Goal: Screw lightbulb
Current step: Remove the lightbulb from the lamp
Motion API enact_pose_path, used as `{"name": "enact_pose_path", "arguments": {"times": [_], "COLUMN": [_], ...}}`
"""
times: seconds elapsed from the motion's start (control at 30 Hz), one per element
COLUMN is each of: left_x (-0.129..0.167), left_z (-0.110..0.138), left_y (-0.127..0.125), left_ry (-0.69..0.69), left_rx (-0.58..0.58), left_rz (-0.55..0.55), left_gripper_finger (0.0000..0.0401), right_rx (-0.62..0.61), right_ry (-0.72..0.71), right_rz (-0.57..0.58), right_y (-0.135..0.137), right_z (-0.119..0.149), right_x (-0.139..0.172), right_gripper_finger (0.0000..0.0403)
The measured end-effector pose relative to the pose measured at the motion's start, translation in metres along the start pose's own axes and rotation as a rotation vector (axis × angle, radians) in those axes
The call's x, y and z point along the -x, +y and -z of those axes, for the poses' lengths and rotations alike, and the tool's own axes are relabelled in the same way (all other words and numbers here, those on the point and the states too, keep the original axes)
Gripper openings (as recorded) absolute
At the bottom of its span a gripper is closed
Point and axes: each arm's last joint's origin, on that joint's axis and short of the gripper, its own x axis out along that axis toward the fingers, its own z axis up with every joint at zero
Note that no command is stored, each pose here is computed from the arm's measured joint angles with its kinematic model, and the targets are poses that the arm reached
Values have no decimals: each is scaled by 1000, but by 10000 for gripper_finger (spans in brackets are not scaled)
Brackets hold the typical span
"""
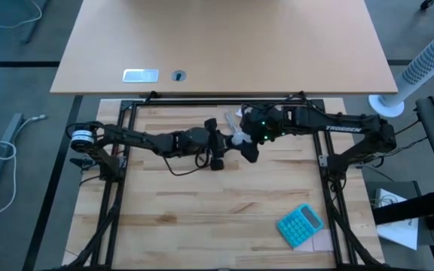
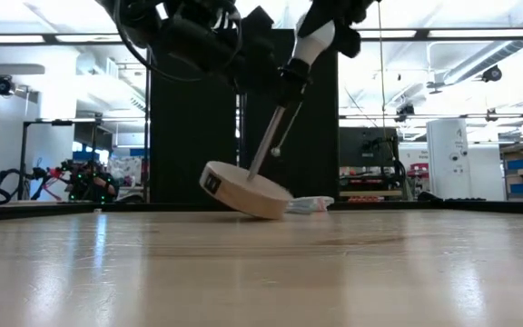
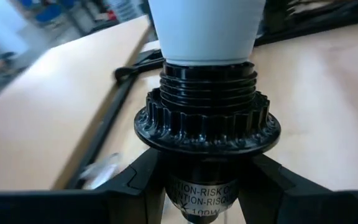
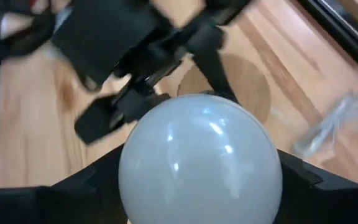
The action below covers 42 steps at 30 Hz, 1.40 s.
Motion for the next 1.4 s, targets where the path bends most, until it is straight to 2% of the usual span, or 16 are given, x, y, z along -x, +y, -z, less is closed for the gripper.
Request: {"name": "enact_pose_path", "arguments": {"times": [0.33,0.43,0.53,0.7,0.93,1.07,1.17,1.27,1.4], "left_x": [3,3,3,2,0,-1,-1,-1,-2], "left_z": [-15,-18,-19,-17,-12,-12,-11,-12,-12], "left_y": [4,7,8,10,18,22,27,29,30], "left_ry": [-111,-103,-104,-103,-54,-23,5,10,35], "left_rx": [97,116,111,98,105,111,106,92,51], "left_rz": [379,443,443,431,282,113,-6,-47,-127], "left_gripper_finger": [143,143,143,143,143,143,143,143,143], "right_rx": [478,555,551,467,244,0,-204,-400,-586], "right_ry": [7,23,29,37,11,-31,-69,-92,-86], "right_rz": [-171,-183,-176,-154,-99,50,116,140,165], "right_y": [12,14,14,15,11,5,-2,-10,-20], "right_z": [-9,-9,-9,-9,-19,-27,-30,-32,-33], "right_x": [20,24,25,26,37,46,49,49,42], "right_gripper_finger": [262,267,272,297,346,347,344,344,344]}}
